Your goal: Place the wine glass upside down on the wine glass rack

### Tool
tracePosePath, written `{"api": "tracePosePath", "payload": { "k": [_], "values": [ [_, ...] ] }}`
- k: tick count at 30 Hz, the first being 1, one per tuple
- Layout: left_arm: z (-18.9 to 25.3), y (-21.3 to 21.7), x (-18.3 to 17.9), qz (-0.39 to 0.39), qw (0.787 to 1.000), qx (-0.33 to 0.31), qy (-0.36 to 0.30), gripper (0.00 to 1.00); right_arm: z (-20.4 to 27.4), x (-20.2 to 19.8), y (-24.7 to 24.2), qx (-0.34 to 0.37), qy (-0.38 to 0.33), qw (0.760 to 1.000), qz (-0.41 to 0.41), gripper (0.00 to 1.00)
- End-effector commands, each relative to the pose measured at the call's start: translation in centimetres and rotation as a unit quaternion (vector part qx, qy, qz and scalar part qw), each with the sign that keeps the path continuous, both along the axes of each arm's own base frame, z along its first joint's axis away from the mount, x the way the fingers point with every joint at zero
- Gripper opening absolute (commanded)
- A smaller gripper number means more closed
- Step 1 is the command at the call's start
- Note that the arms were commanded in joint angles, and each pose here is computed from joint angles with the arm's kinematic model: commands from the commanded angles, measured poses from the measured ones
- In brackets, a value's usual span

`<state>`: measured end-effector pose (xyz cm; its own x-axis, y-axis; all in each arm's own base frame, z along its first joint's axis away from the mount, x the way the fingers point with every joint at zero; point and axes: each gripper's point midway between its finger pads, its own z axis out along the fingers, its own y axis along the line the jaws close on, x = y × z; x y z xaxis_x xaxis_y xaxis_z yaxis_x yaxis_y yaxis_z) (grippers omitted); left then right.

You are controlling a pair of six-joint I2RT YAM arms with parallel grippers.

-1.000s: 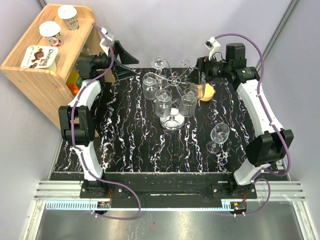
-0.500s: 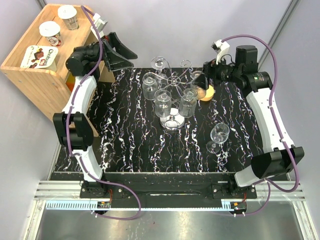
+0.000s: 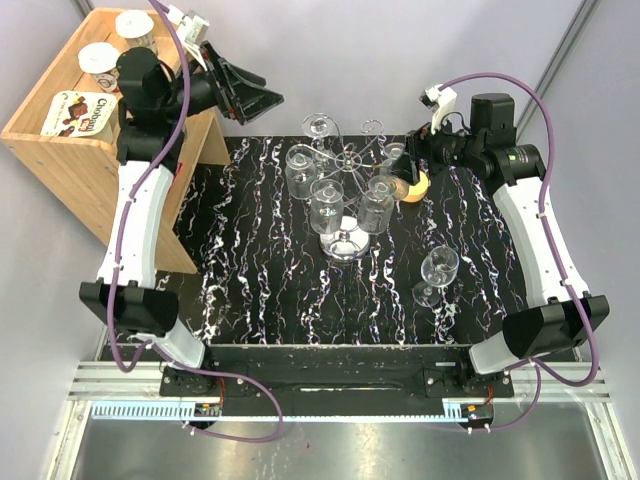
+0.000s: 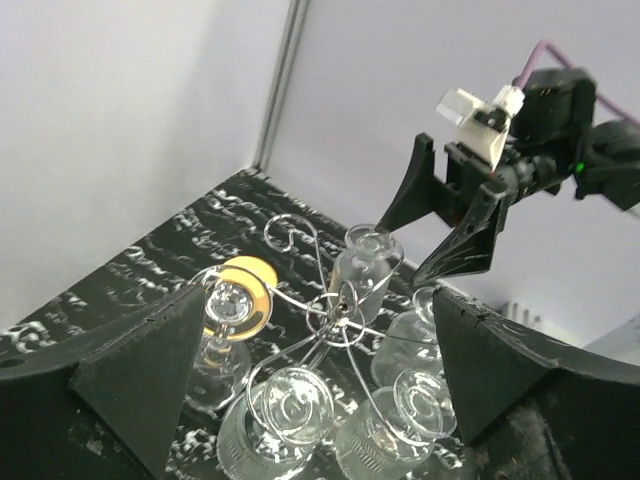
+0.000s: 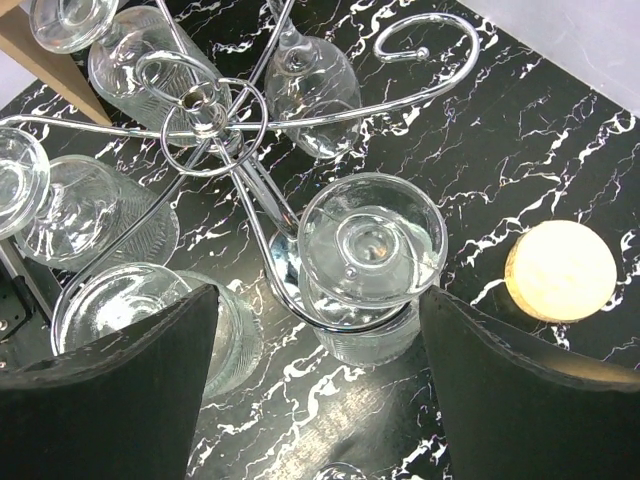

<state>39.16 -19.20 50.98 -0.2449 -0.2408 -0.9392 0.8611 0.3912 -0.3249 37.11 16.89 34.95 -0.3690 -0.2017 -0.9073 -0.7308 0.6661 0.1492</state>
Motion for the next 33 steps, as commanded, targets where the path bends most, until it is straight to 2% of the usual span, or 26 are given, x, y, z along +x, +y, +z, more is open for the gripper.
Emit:
{"api": "tracePosePath", "payload": {
  "k": [1, 6, 11, 17, 22, 33],
  "values": [
    [-3.6, 1.0, -0.2, 0.074, 0.992, 0.096, -0.019, 0.99, 1.7, -1.1, 0.3, -0.002, -0.032, 0.999, 0.034, 0.86],
    [-6.6, -0.4, -0.4, 0.067, 0.988, 0.140, -0.015, 0.99, 1.1, -1.5, 0.5, -0.004, -0.025, 0.998, 0.053, 0.86],
    [-8.9, -5.2, -1.7, 0.050, 0.971, 0.227, -0.053, 0.99, 1.0, -2.2, 0.5, -0.004, -0.027, 0.998, 0.058, 0.85],
    [-10.8, -9.2, -2.5, 0.031, 0.960, 0.268, -0.073, 0.99, 0.8, -2.4, 0.5, -0.001, -0.024, 0.998, 0.057, 0.84],
    [-11.5, -11.4, -2.5, 0.022, 0.950, 0.298, -0.091, 0.90, 0.4, -2.6, 0.4, -0.005, -0.022, 0.998, 0.055, 0.84],
    [-12.0, -13.8, -1.8, -0.015, 0.951, 0.294, -0.092, 0.63, 0.0, -3.1, -0.6, -0.027, -0.033, 0.998, 0.037, 0.83]
  ]
}}
